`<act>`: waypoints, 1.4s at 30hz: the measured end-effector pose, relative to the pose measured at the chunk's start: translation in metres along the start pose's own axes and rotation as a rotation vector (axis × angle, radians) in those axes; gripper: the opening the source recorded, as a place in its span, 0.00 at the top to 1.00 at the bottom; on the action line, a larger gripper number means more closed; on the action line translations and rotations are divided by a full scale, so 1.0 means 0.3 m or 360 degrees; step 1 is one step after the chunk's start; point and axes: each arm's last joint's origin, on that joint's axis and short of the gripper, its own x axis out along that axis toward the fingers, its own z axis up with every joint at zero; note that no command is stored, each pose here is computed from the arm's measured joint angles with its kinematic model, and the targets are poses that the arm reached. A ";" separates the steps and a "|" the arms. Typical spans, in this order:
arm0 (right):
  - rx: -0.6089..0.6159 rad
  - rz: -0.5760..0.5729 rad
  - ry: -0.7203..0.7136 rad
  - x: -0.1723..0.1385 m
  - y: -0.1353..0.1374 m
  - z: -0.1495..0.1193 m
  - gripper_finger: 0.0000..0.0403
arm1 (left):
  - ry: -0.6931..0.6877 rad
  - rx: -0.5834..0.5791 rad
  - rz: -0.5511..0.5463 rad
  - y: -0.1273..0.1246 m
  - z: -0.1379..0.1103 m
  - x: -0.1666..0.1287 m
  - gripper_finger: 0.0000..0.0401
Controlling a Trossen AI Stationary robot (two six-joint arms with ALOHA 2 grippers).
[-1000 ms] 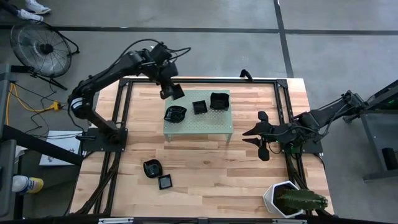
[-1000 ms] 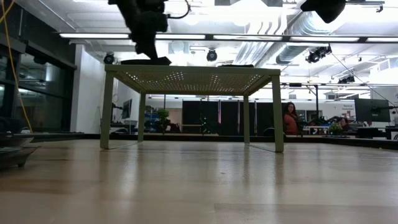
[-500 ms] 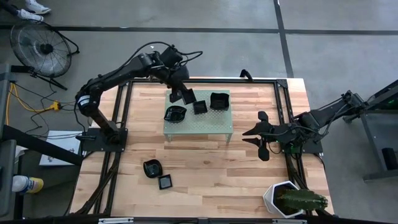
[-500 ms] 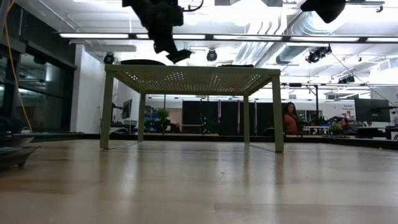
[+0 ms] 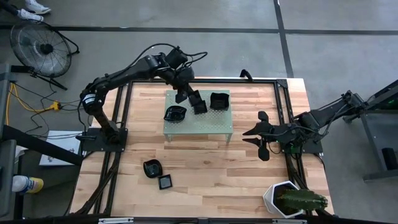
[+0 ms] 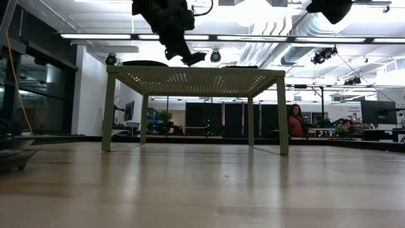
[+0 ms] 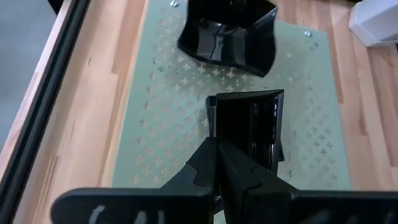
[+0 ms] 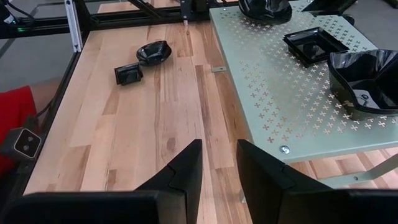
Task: Pick & Place Mini shaped plates
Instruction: Stack the square plate on top of the other square plates on the shelf
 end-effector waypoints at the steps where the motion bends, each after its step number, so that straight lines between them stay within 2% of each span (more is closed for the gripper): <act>1: 0.0000 -0.0001 0.0001 0.000 0.000 0.000 0.77 | -0.0009 0.0005 -0.0009 -0.002 0.002 0.001 1.00; 7: -0.0001 -0.0001 0.0002 0.000 0.000 0.000 0.77 | 0.0018 0.0034 -0.0071 -0.030 0.007 0.037 1.00; 18: -0.0003 -0.0001 0.0007 0.000 0.000 -0.002 0.77 | 0.0079 0.0070 -0.0072 -0.053 0.013 0.115 1.00; 34: 0.0010 0.0002 0.0022 0.000 -0.001 -0.004 0.77 | 0.0112 0.0069 -0.0008 -0.046 0.008 0.116 1.00; 42: 0.0021 -0.0008 0.0050 0.000 -0.003 -0.010 0.77 | 0.0110 0.0107 0.0003 -0.046 0.009 0.116 0.85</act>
